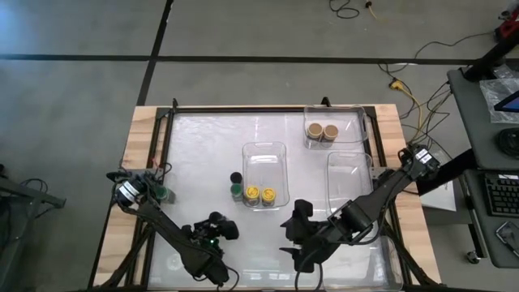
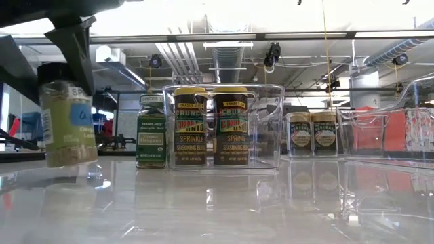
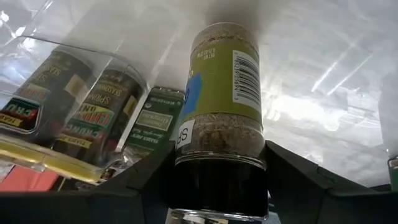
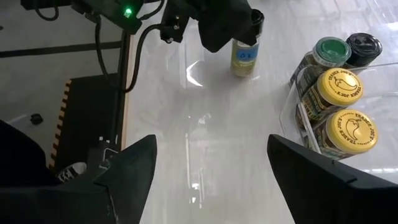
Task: Sort spices by type
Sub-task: Put the left black seasoning bottle into the middle right transparent bin
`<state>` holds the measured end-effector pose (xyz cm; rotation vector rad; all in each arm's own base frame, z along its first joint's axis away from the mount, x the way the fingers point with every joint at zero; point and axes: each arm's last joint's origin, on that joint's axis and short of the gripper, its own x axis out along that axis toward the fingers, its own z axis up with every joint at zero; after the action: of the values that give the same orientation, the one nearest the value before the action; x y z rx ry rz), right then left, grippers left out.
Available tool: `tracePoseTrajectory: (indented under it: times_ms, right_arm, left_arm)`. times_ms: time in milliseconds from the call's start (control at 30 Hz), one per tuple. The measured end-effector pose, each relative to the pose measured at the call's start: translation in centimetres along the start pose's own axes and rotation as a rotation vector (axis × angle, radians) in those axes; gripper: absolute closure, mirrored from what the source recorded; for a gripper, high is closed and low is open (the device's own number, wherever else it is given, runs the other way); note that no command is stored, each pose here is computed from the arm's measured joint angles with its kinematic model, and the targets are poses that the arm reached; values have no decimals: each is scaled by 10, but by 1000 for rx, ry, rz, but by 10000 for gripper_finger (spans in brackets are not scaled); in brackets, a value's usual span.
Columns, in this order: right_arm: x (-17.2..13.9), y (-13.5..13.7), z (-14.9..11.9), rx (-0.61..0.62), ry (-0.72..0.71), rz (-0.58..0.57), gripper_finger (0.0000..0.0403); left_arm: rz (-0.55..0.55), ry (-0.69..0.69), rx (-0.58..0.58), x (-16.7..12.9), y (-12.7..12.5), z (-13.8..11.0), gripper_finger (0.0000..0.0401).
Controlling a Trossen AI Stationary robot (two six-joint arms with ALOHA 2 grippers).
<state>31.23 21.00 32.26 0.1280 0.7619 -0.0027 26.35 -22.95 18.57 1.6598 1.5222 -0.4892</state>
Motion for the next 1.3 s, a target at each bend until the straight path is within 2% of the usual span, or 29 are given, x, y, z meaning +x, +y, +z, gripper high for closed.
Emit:
tracePoseTrajectory:
  times_ms: [200,300,500,867,1300]
  right_arm:
    - [0,0,0,3,-2,1,97]
    - [0,0,0,2,-2,1,97]
    - [1,0,0,-1,0,0,105]
    - [1,0,-1,-2,1,0,88]
    - [1,0,-1,-1,2,0,88]
  left_arm:
    - [-19,20,43,10,2,3,196]
    - [37,59,67,14,8,1,196]
    - [38,52,149,16,8,2,196]
    - [45,28,157,18,10,6,192]
    - [98,28,51,19,12,9,118]
